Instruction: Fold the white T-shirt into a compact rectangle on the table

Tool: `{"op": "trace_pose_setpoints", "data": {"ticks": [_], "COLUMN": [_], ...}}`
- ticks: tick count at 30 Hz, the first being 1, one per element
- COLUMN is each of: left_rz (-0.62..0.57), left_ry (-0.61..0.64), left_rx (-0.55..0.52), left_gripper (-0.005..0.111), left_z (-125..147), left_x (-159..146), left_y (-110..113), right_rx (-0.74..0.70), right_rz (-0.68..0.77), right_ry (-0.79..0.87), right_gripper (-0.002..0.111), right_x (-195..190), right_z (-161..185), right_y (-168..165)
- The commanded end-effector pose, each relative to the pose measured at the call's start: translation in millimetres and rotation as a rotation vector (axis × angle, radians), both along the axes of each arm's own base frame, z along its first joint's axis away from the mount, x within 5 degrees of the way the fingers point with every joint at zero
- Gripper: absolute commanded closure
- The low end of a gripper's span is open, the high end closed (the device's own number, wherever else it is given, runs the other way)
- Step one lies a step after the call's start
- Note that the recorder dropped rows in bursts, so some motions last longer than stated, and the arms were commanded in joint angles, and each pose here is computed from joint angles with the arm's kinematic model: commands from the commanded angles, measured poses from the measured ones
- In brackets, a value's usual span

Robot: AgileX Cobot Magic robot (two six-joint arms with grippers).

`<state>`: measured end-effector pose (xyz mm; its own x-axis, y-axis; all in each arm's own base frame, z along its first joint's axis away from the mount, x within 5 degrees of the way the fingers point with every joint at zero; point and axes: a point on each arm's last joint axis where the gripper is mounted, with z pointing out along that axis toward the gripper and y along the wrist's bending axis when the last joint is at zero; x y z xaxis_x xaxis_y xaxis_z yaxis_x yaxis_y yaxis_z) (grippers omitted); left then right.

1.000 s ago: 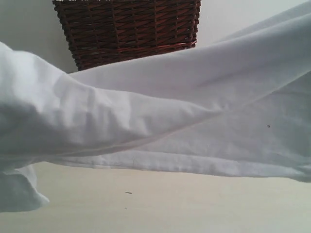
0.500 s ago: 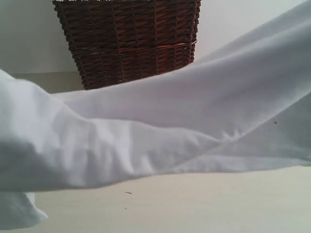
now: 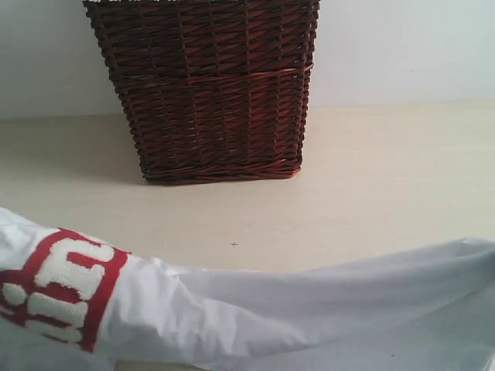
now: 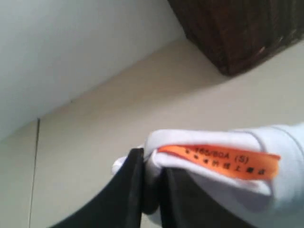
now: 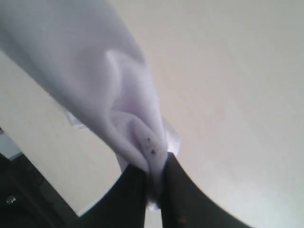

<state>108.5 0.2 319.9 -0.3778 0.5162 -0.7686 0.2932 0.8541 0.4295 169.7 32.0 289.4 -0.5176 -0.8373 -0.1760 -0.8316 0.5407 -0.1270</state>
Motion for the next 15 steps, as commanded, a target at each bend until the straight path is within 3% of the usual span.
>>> {"op": "trace_pose_setpoints", "data": {"ticks": [1, 7, 11, 13, 14, 15], "left_rz": [0.068, 0.162, 0.194, 0.197, 0.203, 0.207], "left_ry": [0.004, 0.025, -0.027, -0.030, -0.025, -0.020], "left_rx": [0.057, 0.148, 0.201, 0.224, 0.247, 0.251], "left_gripper": [0.107, 0.107, 0.104, 0.096, 0.080, 0.074], "left_z": [-36.9, -74.1, -89.4, -98.7, -107.5, -110.7], "left_x": [33.9, 78.7, 109.1, 123.0, 135.4, 140.0], "left_y": [15.3, 36.0, 37.8, 37.3, 39.1, 40.2], "right_rx": [-0.027, 0.001, 0.010, 0.017, 0.030, 0.035], "right_rz": [-0.006, -0.025, -0.040, -0.048, -0.054, -0.054], "right_ry": [-0.026, -0.217, -0.302, -0.354, -0.398, -0.421], "right_gripper": [0.108, 0.108, 0.107, 0.101, 0.091, 0.084], "right_x": [36.0, 89.9, 114.5, 125.7, 134.7, 138.7], "right_z": [-31.0, -63.5, -84.0, -93.1, -100.7, -103.8], "right_y": [3.2, 11.3, 14.4, 15.8, 17.5, 18.2]}}
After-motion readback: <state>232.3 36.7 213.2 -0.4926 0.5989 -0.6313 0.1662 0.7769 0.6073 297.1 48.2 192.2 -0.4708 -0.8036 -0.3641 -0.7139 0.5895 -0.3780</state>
